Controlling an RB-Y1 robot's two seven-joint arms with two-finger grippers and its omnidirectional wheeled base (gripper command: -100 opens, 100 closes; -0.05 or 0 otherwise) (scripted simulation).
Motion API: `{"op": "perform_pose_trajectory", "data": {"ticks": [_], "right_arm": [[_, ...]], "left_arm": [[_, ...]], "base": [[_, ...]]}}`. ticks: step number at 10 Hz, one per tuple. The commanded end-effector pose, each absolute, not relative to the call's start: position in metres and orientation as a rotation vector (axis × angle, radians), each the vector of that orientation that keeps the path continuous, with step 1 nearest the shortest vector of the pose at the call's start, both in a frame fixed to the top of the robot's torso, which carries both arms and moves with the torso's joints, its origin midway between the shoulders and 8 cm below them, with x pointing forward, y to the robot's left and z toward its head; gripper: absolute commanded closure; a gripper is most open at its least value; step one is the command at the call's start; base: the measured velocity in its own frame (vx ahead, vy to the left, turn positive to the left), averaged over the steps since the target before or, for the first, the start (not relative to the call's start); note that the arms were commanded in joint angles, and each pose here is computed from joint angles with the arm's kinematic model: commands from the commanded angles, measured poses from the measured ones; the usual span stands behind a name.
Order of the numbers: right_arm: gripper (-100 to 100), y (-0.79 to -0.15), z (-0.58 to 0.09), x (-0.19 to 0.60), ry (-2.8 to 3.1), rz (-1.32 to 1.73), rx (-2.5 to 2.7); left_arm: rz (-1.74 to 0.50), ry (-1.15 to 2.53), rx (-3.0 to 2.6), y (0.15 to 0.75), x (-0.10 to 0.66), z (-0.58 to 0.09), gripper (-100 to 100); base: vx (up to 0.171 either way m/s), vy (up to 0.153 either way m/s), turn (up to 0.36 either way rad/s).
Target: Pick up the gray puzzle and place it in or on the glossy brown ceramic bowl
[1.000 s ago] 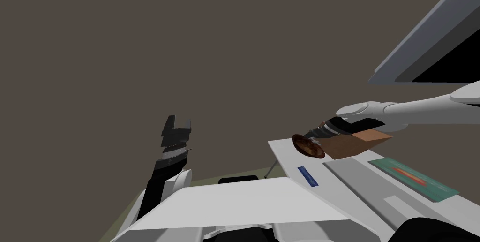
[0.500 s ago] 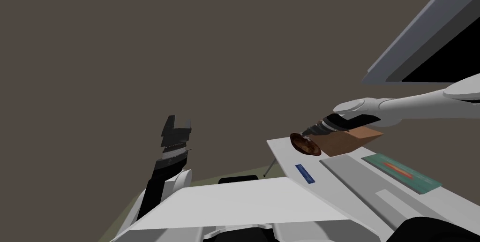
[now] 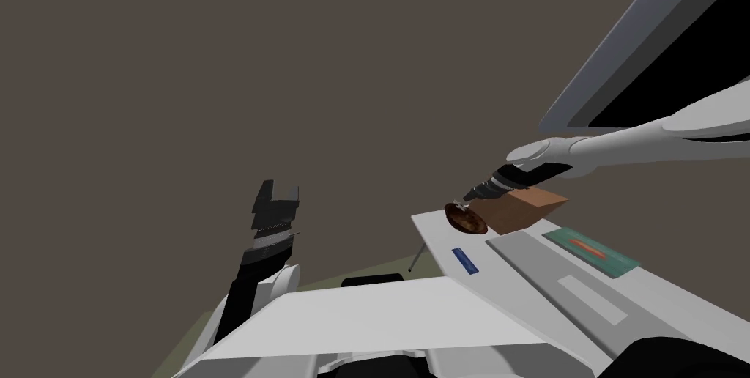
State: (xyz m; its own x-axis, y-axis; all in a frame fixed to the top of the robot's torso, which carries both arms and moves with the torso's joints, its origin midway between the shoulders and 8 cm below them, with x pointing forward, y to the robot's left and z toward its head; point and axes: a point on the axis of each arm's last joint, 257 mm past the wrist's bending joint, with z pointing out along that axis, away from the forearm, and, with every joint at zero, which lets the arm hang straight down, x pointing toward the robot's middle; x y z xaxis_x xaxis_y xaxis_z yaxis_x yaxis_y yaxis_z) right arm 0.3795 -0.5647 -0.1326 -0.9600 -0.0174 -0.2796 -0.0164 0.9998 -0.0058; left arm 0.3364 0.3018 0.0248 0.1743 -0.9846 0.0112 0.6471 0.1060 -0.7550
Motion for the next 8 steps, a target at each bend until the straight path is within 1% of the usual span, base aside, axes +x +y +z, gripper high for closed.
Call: {"op": "perform_pose_trajectory", "data": {"ticks": [1,2,3,8], "right_arm": [[-100,-0.5568,-0.1233,0.3893,2.860,-0.004,-0.040],[-100,-0.5599,-0.1272,0.3863,2.859,-0.004,-0.033],[0,-0.5591,-0.1268,0.3869,2.860,-0.002,-0.033],[0,-0.5592,-0.1268,0.3868,2.860,-0.003,-0.033]], "left_arm": [[-1.308,0.586,-0.717,0.3018,0.3364,0.0248,0],[-1.308,0.586,-0.717,0.3018,0.3364,0.0248,0],[-1.308,0.586,-0.717,0.3018,0.3364,0.0248,0],[-1.308,0.586,-0.717,0.3018,0.3364,0.0248,0]], "base": [[-0.029,-0.022,-0.072],[-0.012,-0.009,-0.007],[0.000,0.000,0.000],[0.000,0.000,0.000]]}}
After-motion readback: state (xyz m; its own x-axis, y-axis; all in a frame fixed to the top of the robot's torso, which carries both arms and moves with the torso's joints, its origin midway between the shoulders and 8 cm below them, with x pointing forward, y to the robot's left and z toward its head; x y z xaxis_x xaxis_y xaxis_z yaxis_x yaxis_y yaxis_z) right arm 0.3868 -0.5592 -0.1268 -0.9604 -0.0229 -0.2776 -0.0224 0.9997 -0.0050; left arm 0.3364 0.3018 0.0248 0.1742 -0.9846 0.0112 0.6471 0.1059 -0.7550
